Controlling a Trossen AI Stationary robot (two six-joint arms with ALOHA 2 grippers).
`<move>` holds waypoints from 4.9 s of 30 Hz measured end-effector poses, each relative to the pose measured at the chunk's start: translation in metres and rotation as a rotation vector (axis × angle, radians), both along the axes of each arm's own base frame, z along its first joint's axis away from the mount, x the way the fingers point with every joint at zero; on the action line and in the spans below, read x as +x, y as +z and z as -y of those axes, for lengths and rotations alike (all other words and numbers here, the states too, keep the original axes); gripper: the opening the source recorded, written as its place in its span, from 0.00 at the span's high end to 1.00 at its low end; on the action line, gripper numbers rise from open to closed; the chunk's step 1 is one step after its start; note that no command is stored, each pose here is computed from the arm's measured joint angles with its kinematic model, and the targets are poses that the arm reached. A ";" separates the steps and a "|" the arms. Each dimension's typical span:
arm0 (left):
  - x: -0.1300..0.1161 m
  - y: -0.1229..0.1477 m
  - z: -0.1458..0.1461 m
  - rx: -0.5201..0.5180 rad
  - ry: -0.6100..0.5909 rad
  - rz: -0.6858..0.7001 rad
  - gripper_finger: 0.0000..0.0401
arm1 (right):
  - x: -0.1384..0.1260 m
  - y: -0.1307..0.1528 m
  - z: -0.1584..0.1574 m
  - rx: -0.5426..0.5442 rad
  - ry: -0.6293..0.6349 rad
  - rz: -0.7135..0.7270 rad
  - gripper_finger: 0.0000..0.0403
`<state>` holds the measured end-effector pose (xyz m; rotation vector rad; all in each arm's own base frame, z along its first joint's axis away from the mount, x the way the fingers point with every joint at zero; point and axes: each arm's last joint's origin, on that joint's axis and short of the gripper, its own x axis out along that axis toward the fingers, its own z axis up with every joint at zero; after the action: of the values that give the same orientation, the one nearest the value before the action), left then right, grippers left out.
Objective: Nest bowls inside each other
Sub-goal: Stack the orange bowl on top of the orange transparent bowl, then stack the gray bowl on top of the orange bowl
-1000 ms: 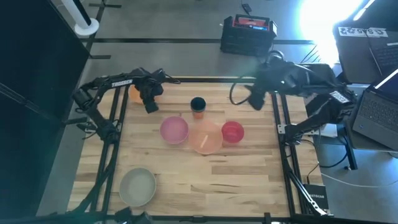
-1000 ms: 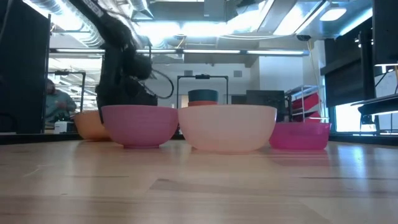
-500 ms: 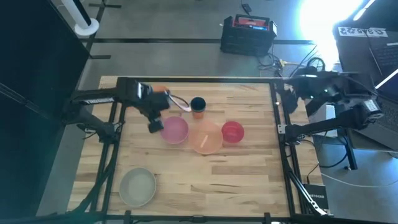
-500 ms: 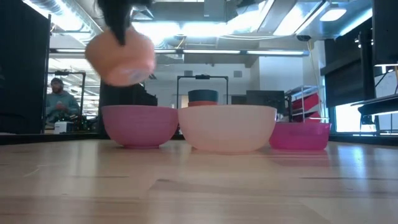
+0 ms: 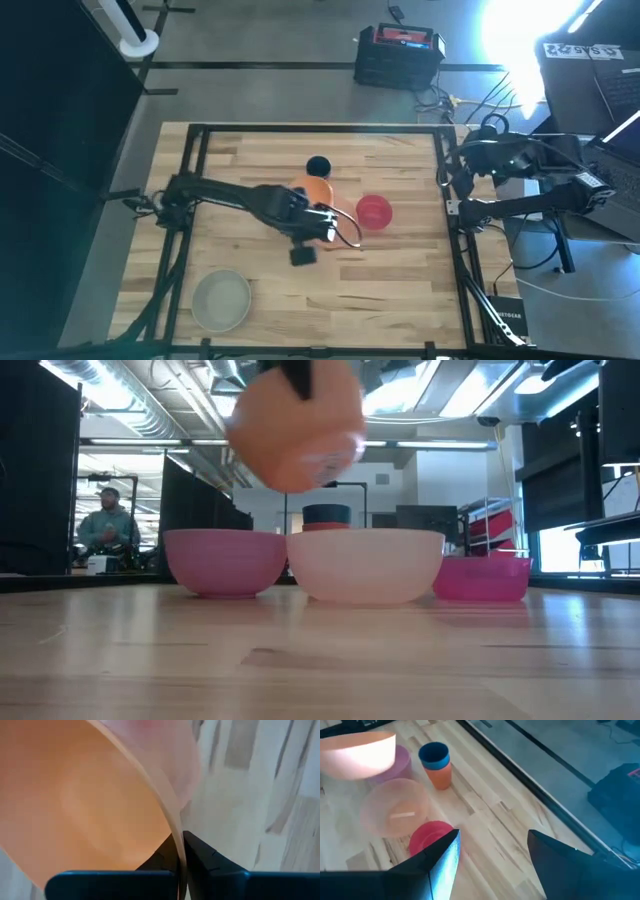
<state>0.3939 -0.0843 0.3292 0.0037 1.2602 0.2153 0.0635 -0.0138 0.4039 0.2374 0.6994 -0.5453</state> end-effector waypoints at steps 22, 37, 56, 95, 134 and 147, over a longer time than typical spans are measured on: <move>0.072 -0.098 -0.017 0.134 -0.278 -0.189 1.00 | 0.001 -0.001 0.000 0.025 -0.004 0.008 0.46; 0.072 -0.112 -0.015 0.119 -0.358 -0.244 0.86 | 0.001 -0.002 -0.001 0.046 0.012 0.009 0.46; 0.064 -0.071 -0.008 0.096 -0.337 -0.175 0.54 | 0.001 -0.002 -0.001 0.039 0.031 0.001 0.46; -0.189 -0.120 0.071 -0.203 -0.284 -0.405 0.57 | 0.010 0.007 -0.002 0.056 0.069 0.127 0.46; -0.101 -0.018 -0.022 -0.516 0.222 0.070 1.00 | 0.011 -0.005 -0.001 0.060 0.042 -0.045 0.46; 0.011 -0.027 -0.128 -0.278 0.416 0.085 1.00 | 0.010 -0.057 -0.003 0.155 0.042 -0.014 0.46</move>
<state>0.4046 0.0441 0.3019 -0.5057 1.1868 0.3919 0.0736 -0.0104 0.3471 0.3632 0.7599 -0.4536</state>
